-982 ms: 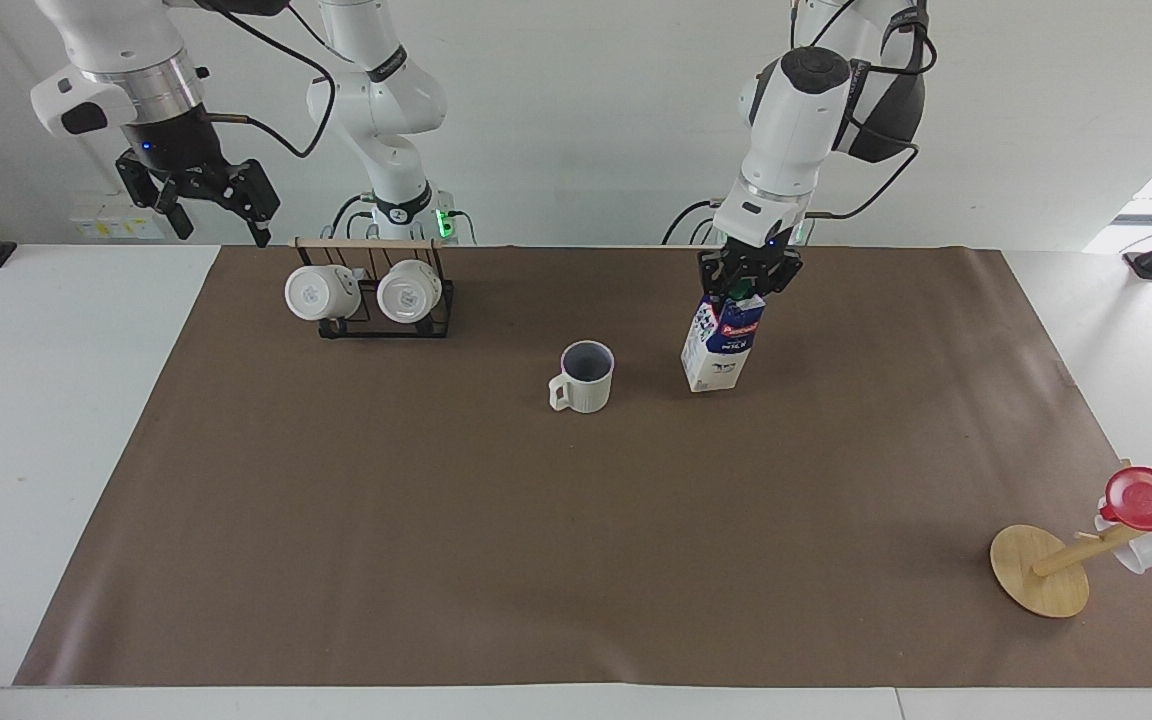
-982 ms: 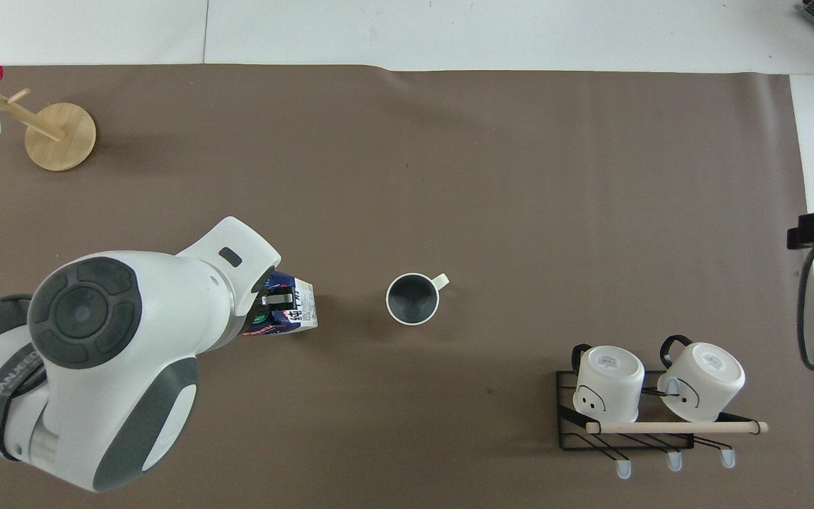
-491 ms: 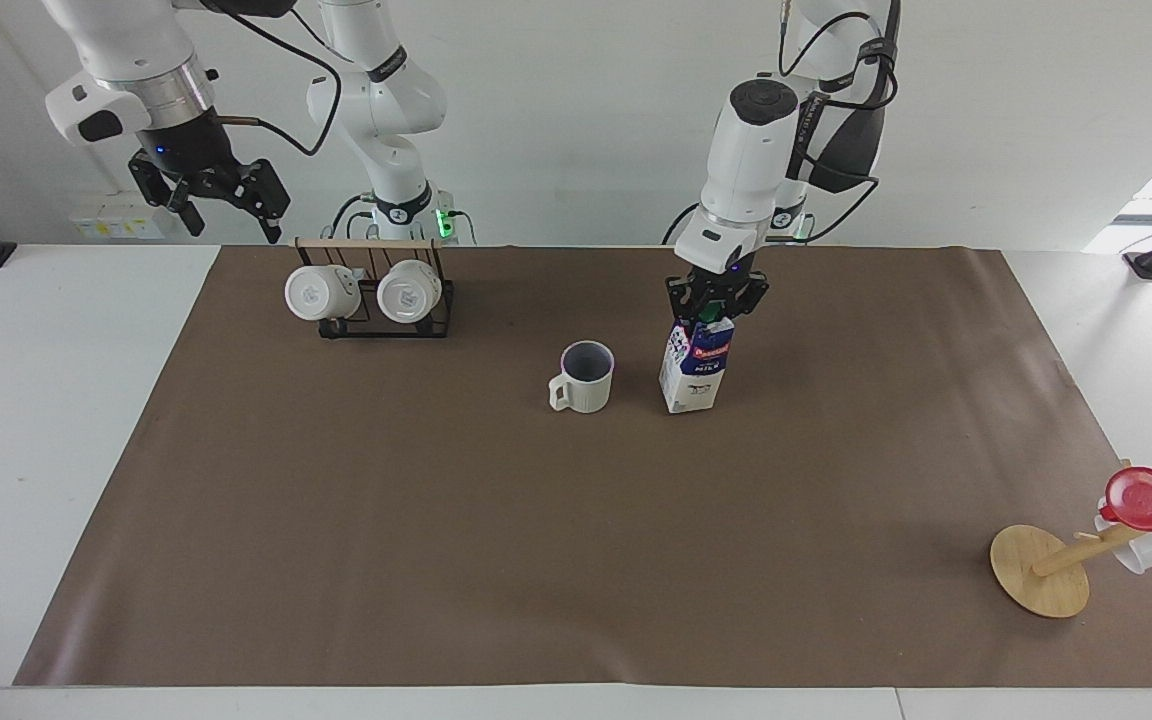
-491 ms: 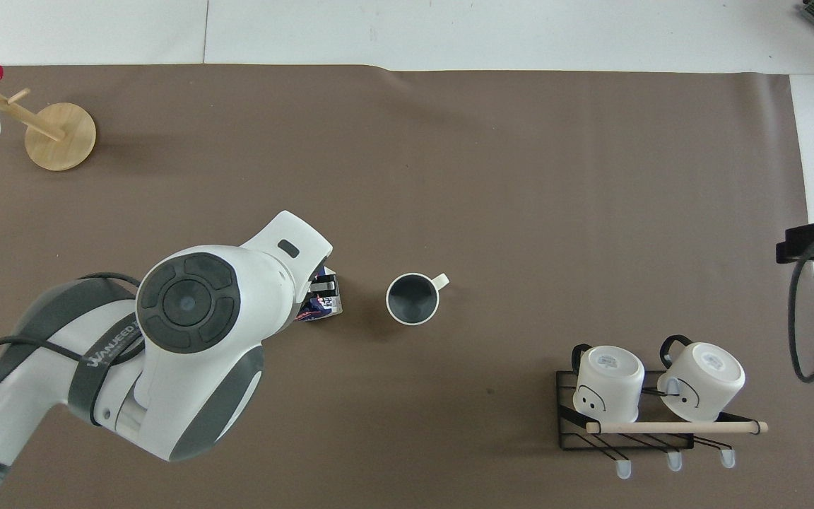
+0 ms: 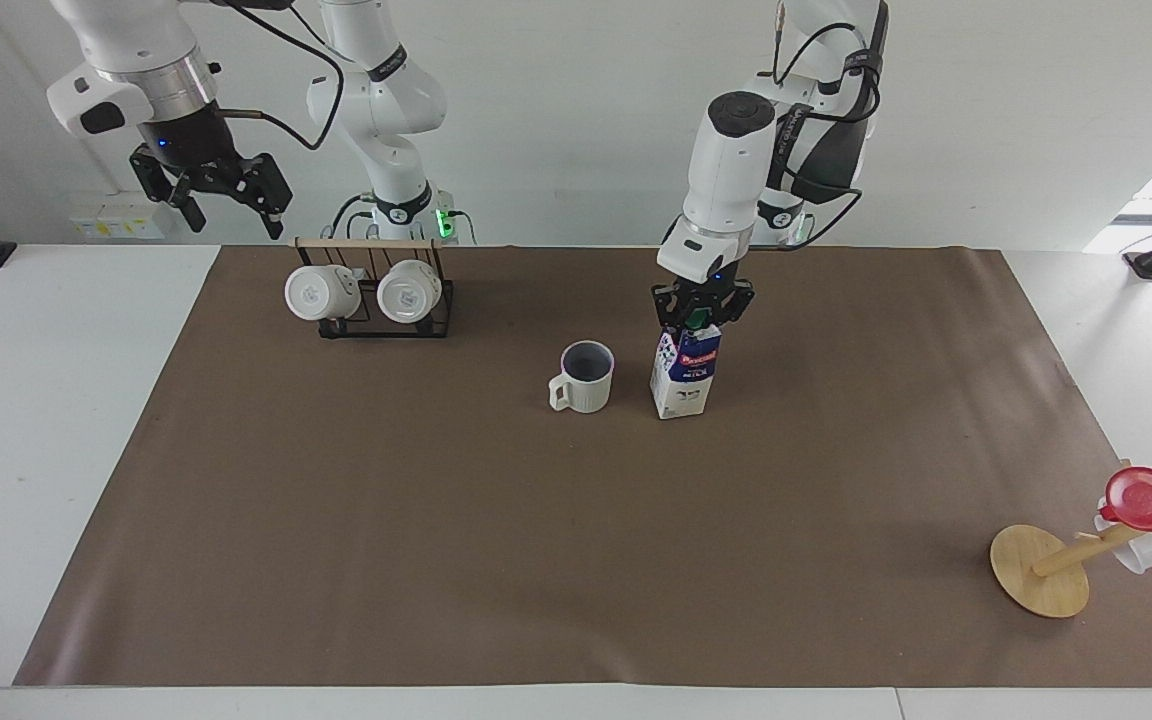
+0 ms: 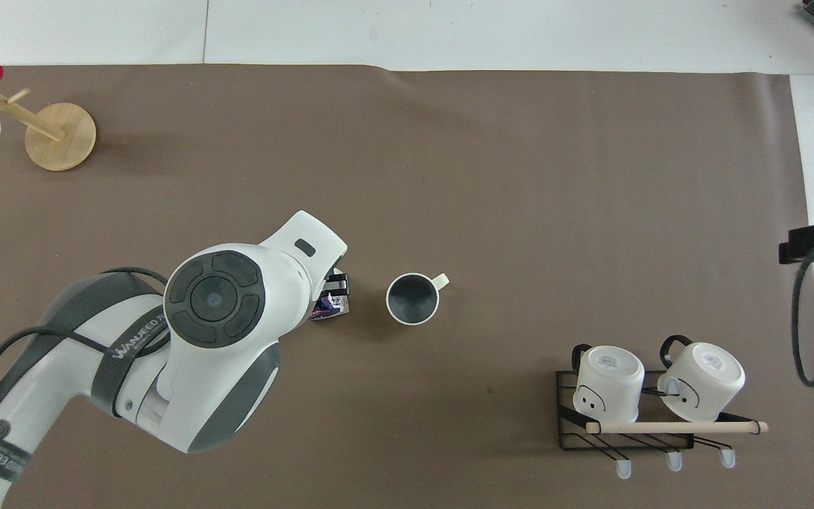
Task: Place cup and milk on table
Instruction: 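Carry the milk carton with the left gripper beside the white mug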
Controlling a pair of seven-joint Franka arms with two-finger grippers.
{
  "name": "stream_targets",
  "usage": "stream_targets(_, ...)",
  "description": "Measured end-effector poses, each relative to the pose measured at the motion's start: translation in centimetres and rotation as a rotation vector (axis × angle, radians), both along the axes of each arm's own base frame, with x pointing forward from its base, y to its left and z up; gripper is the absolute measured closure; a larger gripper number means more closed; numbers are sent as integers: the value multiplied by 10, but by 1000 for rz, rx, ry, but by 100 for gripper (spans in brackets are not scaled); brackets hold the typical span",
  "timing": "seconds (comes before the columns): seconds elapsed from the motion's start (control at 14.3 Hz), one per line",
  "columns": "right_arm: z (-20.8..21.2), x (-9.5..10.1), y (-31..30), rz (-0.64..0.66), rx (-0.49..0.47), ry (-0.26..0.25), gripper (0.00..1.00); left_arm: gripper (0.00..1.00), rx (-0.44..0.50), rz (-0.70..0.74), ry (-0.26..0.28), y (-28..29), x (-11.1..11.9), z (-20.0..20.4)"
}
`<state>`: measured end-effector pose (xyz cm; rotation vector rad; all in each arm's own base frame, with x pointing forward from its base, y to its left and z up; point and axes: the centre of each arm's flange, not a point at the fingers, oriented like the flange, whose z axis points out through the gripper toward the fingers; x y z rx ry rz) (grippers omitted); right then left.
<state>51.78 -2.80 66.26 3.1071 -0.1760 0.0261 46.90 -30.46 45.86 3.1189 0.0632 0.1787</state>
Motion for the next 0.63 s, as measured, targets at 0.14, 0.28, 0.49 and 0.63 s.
stream_targets(0.14,0,0,1,1,0,0,0,36,1,0,1,0,0,-1)
stream_targets(0.28,0,0,0,1,0,0,0,14,1,0,1,0,0,-1)
stream_targets(0.49,0,0,0,1,0,0,0,0,-6,0,-9,-1,2,6)
stream_targets(0.63,0,0,0,1,0,0,0,0,-14,4,-22,-2,6,19)
